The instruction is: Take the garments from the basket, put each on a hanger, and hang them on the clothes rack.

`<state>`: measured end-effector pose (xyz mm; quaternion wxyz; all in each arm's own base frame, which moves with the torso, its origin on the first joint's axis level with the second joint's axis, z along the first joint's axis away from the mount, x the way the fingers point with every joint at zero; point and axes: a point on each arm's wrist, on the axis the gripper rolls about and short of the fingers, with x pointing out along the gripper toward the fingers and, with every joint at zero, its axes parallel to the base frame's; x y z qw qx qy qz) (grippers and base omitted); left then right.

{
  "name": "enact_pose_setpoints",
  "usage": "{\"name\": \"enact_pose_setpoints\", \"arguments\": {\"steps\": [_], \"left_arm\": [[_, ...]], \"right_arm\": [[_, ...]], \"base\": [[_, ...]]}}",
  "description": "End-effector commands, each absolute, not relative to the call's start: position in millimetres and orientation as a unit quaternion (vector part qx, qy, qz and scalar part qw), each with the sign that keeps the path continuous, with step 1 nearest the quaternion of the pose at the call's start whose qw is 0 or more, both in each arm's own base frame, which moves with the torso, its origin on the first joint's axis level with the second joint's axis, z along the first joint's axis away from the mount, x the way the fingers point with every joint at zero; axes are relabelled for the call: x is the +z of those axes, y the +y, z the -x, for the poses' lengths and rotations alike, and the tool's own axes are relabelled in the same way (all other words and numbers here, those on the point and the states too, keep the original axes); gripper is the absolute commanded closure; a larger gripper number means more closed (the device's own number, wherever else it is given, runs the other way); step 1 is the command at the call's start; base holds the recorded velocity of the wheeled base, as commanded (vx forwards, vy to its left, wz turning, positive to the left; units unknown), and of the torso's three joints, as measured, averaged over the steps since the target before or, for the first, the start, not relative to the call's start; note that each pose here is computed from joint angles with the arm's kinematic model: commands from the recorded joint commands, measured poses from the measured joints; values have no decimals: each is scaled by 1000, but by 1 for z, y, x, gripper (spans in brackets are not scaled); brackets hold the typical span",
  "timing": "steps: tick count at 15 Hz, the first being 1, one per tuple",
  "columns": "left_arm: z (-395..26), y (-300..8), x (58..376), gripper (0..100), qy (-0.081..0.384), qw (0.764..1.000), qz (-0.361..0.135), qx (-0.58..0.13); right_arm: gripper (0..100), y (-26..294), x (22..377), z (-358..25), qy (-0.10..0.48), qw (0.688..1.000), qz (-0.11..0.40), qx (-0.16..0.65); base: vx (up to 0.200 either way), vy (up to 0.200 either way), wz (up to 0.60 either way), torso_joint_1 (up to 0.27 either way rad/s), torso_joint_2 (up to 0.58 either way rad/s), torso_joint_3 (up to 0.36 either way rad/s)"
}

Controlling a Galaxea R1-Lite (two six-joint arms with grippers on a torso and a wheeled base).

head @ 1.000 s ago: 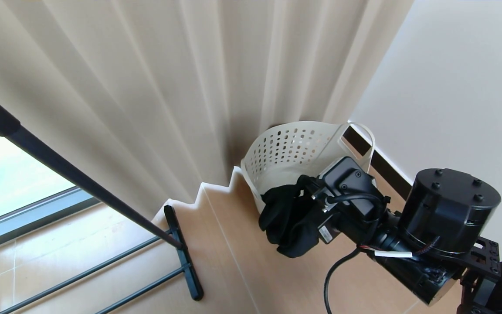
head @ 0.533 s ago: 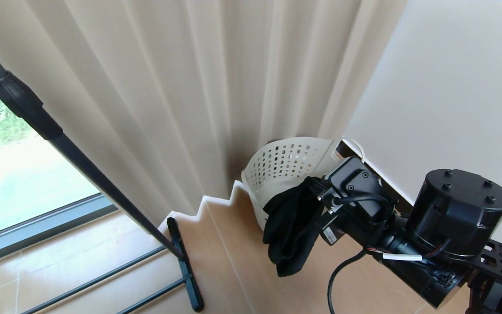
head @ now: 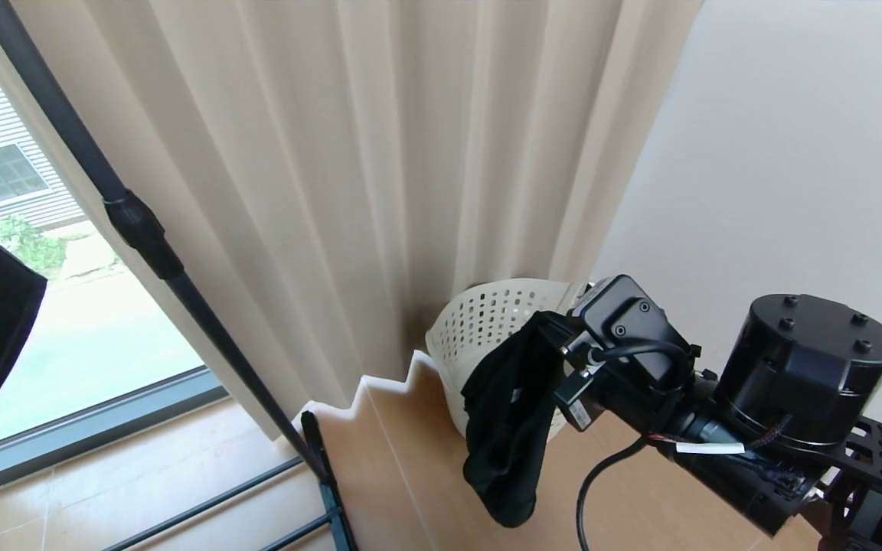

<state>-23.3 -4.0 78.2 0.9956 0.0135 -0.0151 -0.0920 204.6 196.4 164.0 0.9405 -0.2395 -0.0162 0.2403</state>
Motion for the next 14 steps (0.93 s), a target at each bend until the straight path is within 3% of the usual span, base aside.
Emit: {"name": "enact_pose_setpoints", "arguments": {"steps": [1,10,14], "left_arm": [[23,-4,78,0,-15,996,-14,-92],[23,-4,78,0,-15,996,-14,-92],[23,-4,78,0,-16,996,-14,-92]], "right_arm": [[100,195,165,-207,-16,942,239,236],[100,190,164,-210,-14,942,240,234],[100,190,163,-211,-12,942,241,233]], "base": [[0,0,0,27,-413,-168],[0,0,0,108,-463,-154],[0,0,0,167,-493,-284]]}}
